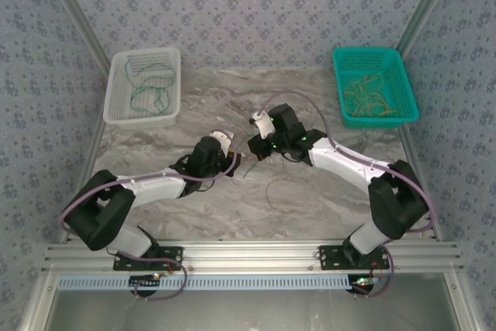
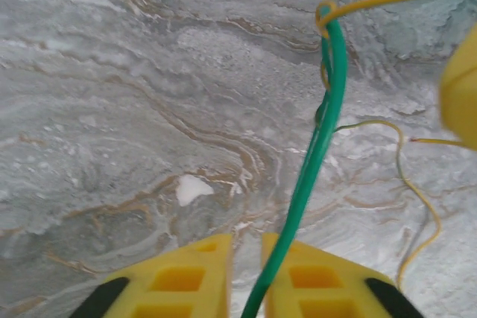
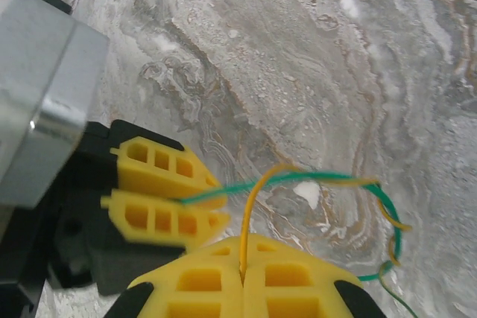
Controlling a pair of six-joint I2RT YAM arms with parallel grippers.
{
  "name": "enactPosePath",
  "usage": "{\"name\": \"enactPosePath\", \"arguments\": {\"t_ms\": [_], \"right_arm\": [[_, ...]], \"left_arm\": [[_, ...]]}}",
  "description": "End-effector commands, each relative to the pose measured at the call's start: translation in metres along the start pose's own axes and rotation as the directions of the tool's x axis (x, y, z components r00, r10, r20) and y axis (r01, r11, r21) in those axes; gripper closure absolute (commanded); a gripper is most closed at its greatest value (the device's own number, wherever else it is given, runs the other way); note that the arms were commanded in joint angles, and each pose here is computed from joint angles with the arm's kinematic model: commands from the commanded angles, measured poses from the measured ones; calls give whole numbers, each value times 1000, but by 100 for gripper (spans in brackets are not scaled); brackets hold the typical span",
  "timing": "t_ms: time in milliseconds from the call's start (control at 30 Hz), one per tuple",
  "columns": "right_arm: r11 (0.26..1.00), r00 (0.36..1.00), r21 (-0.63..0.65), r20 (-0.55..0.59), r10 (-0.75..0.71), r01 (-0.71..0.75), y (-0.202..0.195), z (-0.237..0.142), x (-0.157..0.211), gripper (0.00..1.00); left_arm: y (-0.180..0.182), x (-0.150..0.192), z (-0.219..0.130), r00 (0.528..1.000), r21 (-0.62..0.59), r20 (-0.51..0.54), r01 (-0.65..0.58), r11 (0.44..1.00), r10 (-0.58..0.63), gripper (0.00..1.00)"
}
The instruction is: Untangle the cables
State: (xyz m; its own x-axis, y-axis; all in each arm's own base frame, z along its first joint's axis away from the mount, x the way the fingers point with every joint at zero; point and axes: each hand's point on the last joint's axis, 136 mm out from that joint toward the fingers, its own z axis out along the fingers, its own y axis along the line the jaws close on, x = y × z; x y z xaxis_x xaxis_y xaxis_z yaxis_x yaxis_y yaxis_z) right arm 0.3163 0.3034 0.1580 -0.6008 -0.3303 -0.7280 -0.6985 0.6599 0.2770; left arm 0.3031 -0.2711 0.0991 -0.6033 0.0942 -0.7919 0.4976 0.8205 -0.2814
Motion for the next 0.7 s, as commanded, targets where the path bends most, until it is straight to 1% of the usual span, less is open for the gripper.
{"name": "enactPosePath", "arguments": {"t_ms": [0, 167, 333, 467, 667], "right_arm": [[999, 999, 23, 28, 32, -33, -8, -18, -3, 100], [996, 996, 54, 62, 66, -69, -27, -39, -6, 100], [991, 993, 98, 90, 77, -86, -43, -56, -3, 100], [984, 989, 134, 107, 99, -113, -56, -69, 0, 100], [963, 978, 205, 151, 145, -174, -78, -90, 5, 100]], "left_arm": [[11, -26, -10, 998, -83, 65, -21, 996, 26, 93], [37, -35, -30, 995, -191, 97, 4, 982, 15, 100], [60, -38, -47, 993, -257, 121, 40, 966, -9, 100], [81, -37, -60, 991, -335, 130, 73, 939, -31, 100], [103, -36, -79, 982, -393, 178, 127, 911, -60, 100]]}}
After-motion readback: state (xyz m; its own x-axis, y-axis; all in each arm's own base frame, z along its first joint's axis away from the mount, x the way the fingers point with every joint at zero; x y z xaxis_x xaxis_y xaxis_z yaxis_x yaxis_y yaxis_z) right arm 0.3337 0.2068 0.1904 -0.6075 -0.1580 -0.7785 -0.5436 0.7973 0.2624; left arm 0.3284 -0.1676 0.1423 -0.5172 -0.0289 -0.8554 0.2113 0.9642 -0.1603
